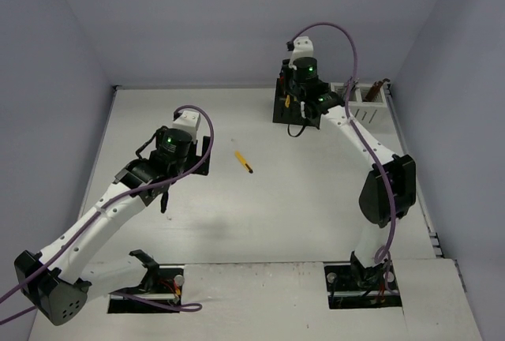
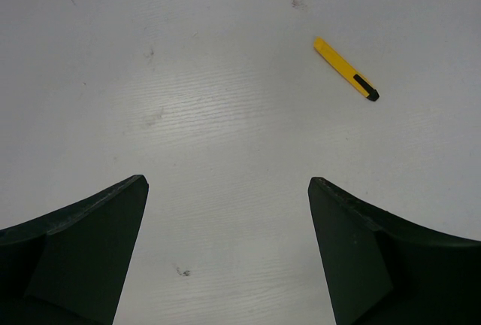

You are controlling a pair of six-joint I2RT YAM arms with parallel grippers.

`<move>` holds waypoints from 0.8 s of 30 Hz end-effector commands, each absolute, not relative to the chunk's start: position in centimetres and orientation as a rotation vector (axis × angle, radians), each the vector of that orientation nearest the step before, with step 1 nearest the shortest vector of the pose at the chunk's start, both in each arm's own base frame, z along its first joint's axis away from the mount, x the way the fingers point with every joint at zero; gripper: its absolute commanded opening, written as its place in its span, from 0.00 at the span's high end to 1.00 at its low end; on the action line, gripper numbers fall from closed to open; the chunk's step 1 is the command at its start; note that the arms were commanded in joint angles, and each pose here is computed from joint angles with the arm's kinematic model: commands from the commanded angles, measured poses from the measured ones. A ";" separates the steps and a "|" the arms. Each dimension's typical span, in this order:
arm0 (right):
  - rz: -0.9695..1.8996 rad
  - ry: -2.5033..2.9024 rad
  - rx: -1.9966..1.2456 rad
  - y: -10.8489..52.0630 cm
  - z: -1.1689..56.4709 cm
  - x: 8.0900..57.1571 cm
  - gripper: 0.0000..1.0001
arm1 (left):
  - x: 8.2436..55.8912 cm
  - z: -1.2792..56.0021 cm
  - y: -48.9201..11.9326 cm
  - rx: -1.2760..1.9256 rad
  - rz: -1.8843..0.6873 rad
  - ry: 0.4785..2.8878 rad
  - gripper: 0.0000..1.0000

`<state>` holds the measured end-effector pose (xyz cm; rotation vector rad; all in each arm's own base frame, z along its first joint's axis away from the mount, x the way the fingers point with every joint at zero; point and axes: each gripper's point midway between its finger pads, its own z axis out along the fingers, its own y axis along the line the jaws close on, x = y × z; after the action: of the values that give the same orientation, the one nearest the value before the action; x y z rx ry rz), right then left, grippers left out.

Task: Sort the tools into containers

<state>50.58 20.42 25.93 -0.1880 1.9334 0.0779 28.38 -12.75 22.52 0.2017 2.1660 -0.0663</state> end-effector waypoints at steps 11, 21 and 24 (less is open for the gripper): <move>-0.007 1.443 -0.081 17.9 31.5 61.3 1.00 | 28.9 23.8 -12.2 0.125 -0.065 2.128 0.15; -0.046 1.474 -0.090 17.9 26.5 63.2 1.00 | 28.7 23.4 -11.7 0.140 -0.029 2.129 0.15; -0.054 1.479 -0.091 17.9 26.0 63.3 1.00 | 28.8 23.4 -11.6 0.145 -0.023 2.128 0.15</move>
<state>62.42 18.30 19.31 -0.1713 1.6714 -0.0609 28.21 -12.08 21.81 0.1734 2.1824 -0.0299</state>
